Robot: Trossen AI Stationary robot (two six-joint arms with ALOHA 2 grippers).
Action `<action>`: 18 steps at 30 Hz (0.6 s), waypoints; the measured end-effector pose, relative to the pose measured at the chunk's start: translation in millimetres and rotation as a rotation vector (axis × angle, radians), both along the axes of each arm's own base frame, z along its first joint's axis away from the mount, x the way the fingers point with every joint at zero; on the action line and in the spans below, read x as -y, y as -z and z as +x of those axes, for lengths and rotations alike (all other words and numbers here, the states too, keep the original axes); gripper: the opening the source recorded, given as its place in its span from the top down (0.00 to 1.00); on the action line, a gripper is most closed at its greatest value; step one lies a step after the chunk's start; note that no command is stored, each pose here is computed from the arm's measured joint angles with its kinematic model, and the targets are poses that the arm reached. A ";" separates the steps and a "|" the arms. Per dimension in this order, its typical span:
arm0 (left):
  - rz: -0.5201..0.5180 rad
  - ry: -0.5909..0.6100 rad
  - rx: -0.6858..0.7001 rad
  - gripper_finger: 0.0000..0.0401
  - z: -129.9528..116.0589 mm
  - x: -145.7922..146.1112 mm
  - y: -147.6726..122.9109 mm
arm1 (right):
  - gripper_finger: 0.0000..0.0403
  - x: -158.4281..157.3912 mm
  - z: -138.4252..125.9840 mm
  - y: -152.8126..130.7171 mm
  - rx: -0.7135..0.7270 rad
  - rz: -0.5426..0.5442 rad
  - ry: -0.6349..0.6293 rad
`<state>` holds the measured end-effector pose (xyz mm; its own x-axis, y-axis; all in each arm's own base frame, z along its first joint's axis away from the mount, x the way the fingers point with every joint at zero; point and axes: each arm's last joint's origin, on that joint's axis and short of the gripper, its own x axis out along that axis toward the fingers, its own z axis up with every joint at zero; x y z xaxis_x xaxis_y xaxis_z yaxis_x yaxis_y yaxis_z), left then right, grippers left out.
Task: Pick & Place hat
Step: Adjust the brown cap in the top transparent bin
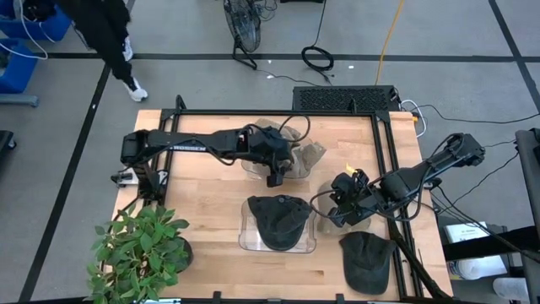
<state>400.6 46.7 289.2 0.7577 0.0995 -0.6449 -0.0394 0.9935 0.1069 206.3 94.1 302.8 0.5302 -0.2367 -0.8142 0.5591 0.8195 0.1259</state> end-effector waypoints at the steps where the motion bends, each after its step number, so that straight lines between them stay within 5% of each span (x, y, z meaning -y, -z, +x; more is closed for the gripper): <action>1: 0.014 0.006 0.021 0.47 -0.5 0.4 -4.7 | 1.00 0.1 -0.2 0.2 -0.004 -0.004 -0.004; 5: 0.068 0.044 0.047 0.85 -8.8 2.5 -19.4 | 1.00 0.2 -0.3 0.2 -0.012 -0.020 -0.028; 7: 0.079 0.059 0.051 0.95 -15.3 3.4 -27.0 | 1.00 0.3 -0.5 0.4 -0.016 -0.026 -0.033; 18: 0.167 0.069 0.075 0.99 -48.4 -0.2 -63.1 | 1.00 3.4 -3.9 17.5 -0.035 -0.043 0.012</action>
